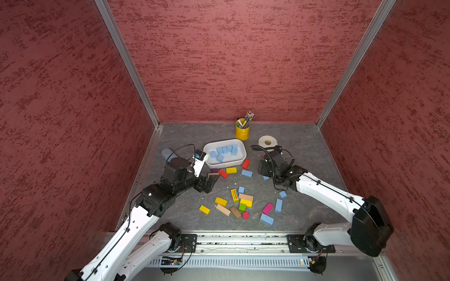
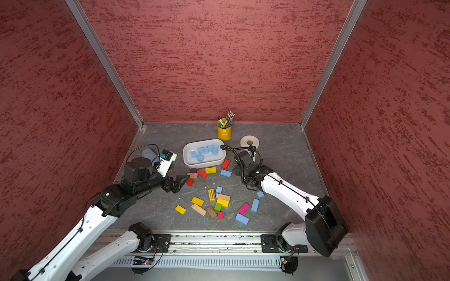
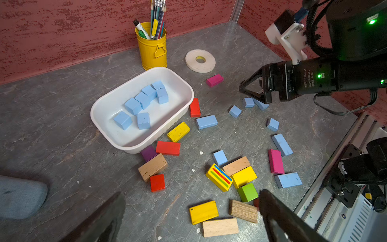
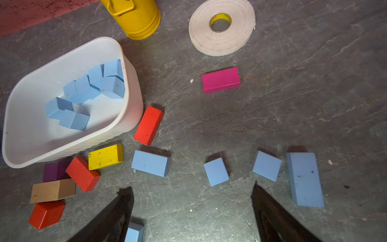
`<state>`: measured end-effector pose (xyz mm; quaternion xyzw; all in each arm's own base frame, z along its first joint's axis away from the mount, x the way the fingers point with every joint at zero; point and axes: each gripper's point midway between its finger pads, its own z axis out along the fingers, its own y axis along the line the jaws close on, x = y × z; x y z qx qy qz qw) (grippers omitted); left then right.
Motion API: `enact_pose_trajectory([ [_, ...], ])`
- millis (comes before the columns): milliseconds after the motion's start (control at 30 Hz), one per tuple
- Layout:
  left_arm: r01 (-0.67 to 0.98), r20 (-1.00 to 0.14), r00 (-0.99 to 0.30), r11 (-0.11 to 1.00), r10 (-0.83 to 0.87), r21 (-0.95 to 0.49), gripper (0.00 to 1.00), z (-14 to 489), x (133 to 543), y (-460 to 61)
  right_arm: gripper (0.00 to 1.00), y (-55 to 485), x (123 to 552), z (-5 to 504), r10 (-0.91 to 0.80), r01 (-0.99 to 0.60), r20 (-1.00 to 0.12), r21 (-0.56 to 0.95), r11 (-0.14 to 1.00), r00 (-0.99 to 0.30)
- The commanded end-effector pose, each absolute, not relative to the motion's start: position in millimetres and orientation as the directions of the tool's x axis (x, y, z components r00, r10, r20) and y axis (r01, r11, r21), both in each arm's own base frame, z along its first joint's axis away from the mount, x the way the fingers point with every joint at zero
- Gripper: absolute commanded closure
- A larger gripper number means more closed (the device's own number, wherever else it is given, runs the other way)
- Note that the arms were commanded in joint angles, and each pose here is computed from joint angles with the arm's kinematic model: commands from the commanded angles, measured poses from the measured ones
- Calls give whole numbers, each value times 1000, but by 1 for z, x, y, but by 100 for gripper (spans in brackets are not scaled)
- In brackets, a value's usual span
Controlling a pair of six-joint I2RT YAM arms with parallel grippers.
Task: Pick out the blue building blocks
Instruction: Pick up the building block from the center of the board.
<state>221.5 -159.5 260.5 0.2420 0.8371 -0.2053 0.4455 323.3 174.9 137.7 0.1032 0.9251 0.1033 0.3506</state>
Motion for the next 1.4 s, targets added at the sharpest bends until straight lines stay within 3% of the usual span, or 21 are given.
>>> enact_pose_trajectory([
  [0, 603, -854, -469, 788, 225, -123, 0, 262, 221, -161, 8, 191, 331, 133, 293, 115, -592, 320, 940, -751],
  [467, 600, -855, -467, 790, 224, -121, 0, 263, 222, -160, 1, 215, 341, 88, 325, 191, -496, 302, 934, -805],
  [967, 597, -854, -470, 793, 223, -122, 0, 262, 222, -159, 2, 250, 349, 75, 274, 171, -502, 243, 955, -820],
  [1367, 598, -855, -469, 792, 222, -122, 0, 262, 222, -159, 8, 259, 354, 59, 279, 203, -489, 203, 958, -827],
])
